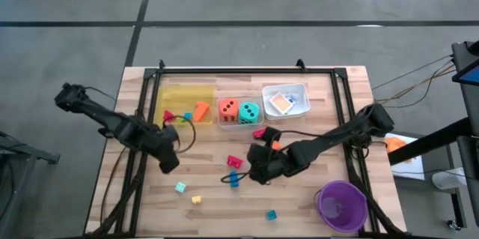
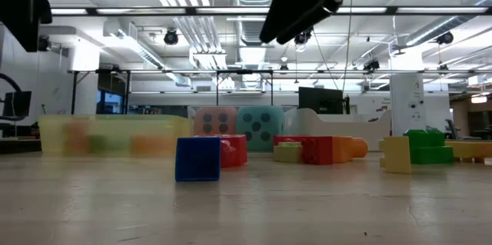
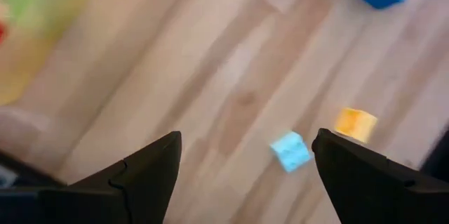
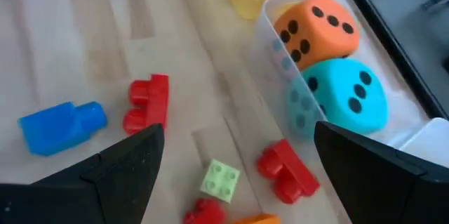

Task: Pick & Place Toys
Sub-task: Put the light blue game piece into the yellow bin

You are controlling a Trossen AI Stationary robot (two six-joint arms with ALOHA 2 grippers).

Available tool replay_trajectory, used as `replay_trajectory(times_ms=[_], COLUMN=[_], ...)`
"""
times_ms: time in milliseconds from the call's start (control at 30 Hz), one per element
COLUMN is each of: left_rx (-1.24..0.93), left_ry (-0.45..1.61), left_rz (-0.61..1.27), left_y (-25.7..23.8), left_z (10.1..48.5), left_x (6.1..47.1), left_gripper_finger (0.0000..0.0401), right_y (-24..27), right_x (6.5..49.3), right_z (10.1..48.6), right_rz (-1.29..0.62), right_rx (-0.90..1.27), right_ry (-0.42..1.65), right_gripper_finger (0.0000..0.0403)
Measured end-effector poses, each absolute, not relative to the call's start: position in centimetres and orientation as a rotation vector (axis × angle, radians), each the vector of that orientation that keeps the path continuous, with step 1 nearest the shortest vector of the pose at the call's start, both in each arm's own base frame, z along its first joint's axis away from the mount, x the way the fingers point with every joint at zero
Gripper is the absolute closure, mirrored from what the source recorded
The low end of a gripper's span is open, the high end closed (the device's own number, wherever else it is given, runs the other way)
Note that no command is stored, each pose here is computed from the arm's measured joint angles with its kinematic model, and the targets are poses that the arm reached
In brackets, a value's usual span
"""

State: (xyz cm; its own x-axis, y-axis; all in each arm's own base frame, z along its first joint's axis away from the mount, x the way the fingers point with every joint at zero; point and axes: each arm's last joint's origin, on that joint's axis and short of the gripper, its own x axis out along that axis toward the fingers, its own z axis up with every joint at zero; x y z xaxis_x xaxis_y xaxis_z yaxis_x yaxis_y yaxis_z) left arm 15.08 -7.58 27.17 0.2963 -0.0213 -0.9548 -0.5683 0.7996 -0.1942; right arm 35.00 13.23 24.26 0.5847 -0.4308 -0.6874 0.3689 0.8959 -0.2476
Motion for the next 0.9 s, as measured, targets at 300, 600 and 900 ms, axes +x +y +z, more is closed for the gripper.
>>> replay_trajectory(times_ms=[300,600,900], left_rx=[-0.370,-0.243,-0.079], left_ry=[1.386,1.422,1.522], left_rz=[0.140,-0.123,-0.079], left_y=[-10.6,-14.3,-15.8], left_z=[25.2,22.2,18.2], left_x=[16.6,19.3,20.5], left_gripper_finger=[0.0081,0.0081,0.0081], right_y=[12.8,11.9,11.2], right_x=[31.6,28.5,27.0], right_z=[23.5,22.4,23.2], right_rz=[-0.230,-0.098,-0.085], right_rx=[-0.022,-0.022,0.025], right_ry=[0.942,0.943,0.844], right_gripper_finger=[0.0038,0.0038,0.0038])
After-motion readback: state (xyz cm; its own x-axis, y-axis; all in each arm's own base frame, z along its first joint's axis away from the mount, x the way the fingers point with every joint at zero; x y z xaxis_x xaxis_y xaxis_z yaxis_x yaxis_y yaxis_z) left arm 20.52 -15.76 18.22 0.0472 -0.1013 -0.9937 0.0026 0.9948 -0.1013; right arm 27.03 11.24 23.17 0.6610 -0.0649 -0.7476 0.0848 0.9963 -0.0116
